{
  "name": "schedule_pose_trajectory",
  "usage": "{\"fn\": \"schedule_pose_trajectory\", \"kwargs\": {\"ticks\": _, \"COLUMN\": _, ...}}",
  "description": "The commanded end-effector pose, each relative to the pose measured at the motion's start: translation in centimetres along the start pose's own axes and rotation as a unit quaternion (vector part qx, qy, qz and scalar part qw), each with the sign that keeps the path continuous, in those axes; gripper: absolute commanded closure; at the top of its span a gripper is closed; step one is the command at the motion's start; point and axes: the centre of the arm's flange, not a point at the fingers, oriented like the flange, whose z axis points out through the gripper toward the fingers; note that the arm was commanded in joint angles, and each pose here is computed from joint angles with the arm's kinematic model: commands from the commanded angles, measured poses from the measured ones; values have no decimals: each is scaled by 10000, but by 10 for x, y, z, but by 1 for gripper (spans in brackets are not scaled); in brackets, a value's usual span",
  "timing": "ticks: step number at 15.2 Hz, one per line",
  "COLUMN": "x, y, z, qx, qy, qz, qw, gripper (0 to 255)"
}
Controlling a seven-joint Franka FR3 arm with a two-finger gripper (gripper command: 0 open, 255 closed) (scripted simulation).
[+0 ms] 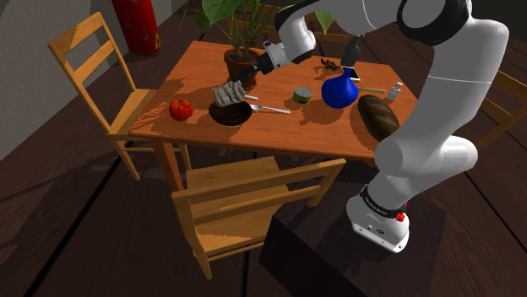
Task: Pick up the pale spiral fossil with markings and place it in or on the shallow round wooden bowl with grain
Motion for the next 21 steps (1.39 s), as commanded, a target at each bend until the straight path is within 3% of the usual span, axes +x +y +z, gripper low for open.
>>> {"fn": "schedule_pose_trajectory", "kwargs": {"ticks": 1, "x": -8, "y": 5, "z": 5, "qx": -3, "qy": 2, "qz": -2, "qw": 10000, "gripper": 255}}
{"fn": "schedule_pose_trajectory", "kwargs": {"ticks": 11, "x": -46, "y": 35, "z": 31, "qx": -3, "qy": 2, "qz": -2, "qw": 10000, "gripper": 255}}
{"fn": "schedule_pose_trajectory", "kwargs": {"ticks": 19, "x": -46, "y": 35, "z": 31, "qx": -3, "qy": 2, "qz": -2, "qw": 10000, "gripper": 255}}
{"fn": "schedule_pose_trajectory", "kwargs": {"ticks": 20, "x": -46, "y": 35, "z": 31, "qx": -3, "qy": 2, "qz": -2, "qw": 10000, "gripper": 0}}
{"fn": "schedule_pose_trajectory", "kwargs": {"ticks": 21, "x": -46, "y": 35, "z": 31, "qx": -3, "qy": 2, "qz": -2, "qw": 10000, "gripper": 0}}
